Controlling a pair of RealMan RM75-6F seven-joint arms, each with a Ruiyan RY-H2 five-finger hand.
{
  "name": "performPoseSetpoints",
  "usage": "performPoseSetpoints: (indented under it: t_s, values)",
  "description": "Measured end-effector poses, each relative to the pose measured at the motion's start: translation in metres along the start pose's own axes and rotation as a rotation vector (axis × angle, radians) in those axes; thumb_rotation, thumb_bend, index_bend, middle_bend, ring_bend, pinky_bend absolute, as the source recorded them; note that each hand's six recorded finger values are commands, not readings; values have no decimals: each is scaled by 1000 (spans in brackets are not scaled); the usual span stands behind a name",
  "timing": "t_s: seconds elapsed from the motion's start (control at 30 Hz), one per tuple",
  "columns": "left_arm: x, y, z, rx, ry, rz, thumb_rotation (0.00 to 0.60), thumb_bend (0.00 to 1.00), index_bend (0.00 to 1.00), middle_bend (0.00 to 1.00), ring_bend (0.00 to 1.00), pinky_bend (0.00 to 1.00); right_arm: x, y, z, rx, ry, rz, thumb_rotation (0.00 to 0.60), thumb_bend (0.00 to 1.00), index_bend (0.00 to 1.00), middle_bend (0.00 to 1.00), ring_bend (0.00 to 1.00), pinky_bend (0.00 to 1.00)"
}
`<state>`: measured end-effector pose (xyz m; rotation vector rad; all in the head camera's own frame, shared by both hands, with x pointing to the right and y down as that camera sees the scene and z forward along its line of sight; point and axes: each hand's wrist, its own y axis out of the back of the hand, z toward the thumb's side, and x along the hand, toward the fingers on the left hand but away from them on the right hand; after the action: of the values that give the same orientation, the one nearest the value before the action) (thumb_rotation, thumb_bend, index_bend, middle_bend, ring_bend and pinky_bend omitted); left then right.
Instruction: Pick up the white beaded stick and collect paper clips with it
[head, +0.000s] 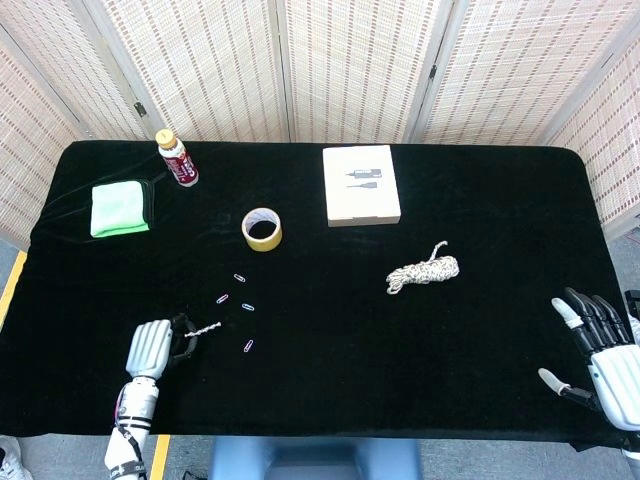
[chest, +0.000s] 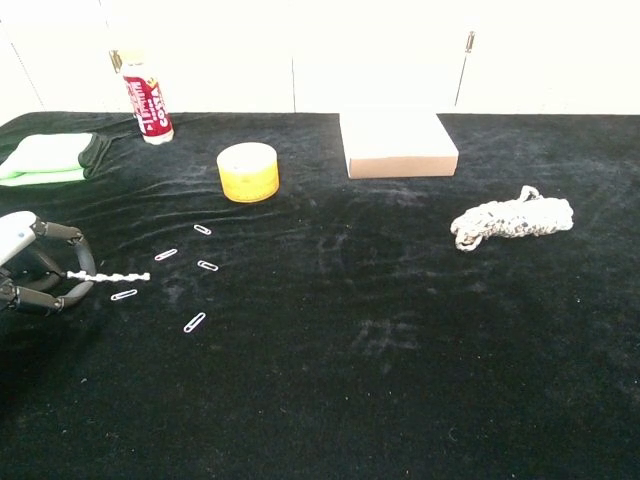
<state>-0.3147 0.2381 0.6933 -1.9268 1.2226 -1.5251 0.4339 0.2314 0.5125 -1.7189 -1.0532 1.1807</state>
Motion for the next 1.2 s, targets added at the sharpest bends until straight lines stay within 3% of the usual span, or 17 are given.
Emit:
performPoseSetpoints:
  t_s: [0.4, 0.67, 0.87, 1.2]
  values:
    - [2, -11, -12, -6, 41, -27, 600, 566, 916, 1000, 1000, 1000, 0, -2, 1, 7, -1, 2, 600, 183, 0, 0, 0, 0]
    - [0, -7, -13, -19, 45, -5, 600, 565, 916, 1000, 1000, 1000, -1, -2, 1, 9, -2, 4, 600, 183, 0, 0, 0, 0]
    - [-10, 2, 0, -40, 4, 28, 600, 566, 916, 1000, 1000, 1000, -1, -1, 1, 3, 2, 2, 600, 183, 0, 0, 0, 0]
    - [-30, -5, 35, -32, -102, 21, 600, 566, 916, 1000, 1000, 1000, -1, 13, -9, -46, -32, -51, 600, 183, 0, 0, 0, 0]
